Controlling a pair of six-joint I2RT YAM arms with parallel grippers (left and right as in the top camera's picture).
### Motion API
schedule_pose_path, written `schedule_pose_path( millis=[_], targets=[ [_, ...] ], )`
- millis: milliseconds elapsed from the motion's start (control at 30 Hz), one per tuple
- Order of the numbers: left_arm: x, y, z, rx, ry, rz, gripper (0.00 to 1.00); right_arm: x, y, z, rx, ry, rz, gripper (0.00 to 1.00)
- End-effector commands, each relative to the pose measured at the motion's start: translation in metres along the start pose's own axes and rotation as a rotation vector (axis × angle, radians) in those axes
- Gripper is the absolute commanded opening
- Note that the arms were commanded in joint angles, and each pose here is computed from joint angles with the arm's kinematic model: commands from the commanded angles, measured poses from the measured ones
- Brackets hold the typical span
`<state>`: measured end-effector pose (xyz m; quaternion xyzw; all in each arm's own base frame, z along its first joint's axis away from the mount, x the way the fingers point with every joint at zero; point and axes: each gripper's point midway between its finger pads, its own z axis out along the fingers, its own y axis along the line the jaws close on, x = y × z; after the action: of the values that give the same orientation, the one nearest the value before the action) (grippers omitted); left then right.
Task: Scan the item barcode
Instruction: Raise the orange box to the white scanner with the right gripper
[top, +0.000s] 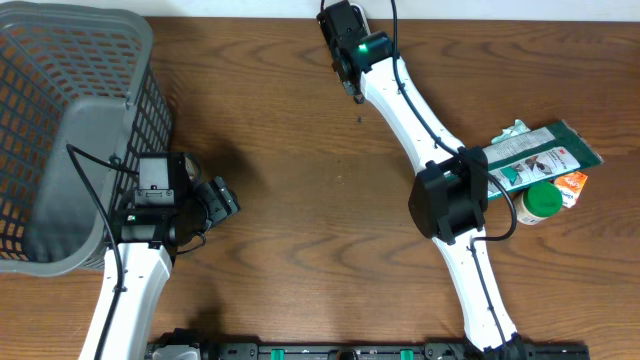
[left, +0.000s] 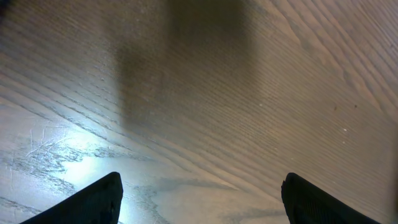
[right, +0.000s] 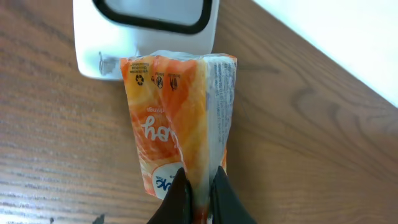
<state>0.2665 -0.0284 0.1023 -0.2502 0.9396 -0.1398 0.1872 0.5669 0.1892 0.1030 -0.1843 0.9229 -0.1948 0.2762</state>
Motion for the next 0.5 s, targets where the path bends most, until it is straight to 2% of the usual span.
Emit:
schedule_pose_path(
  millis=[0, 267, 467],
  targets=[
    [-0.006, 0.0, -0.003, -0.006, -0.017, 0.009, 0.82, -0.007, -0.014, -0.007, 0.02, -0.023, 0.02, 0.01],
    [-0.006, 0.0, -0.003, -0.006, -0.017, 0.009, 0.82, -0.036, -0.04, -0.066, 0.013, -0.136, 0.072, 0.01],
    [-0.006, 0.0, -0.003, -0.006, -0.017, 0.009, 0.83, -0.032, -0.035, -0.049, -0.003, -0.117, 0.092, 0.01]
  ],
)
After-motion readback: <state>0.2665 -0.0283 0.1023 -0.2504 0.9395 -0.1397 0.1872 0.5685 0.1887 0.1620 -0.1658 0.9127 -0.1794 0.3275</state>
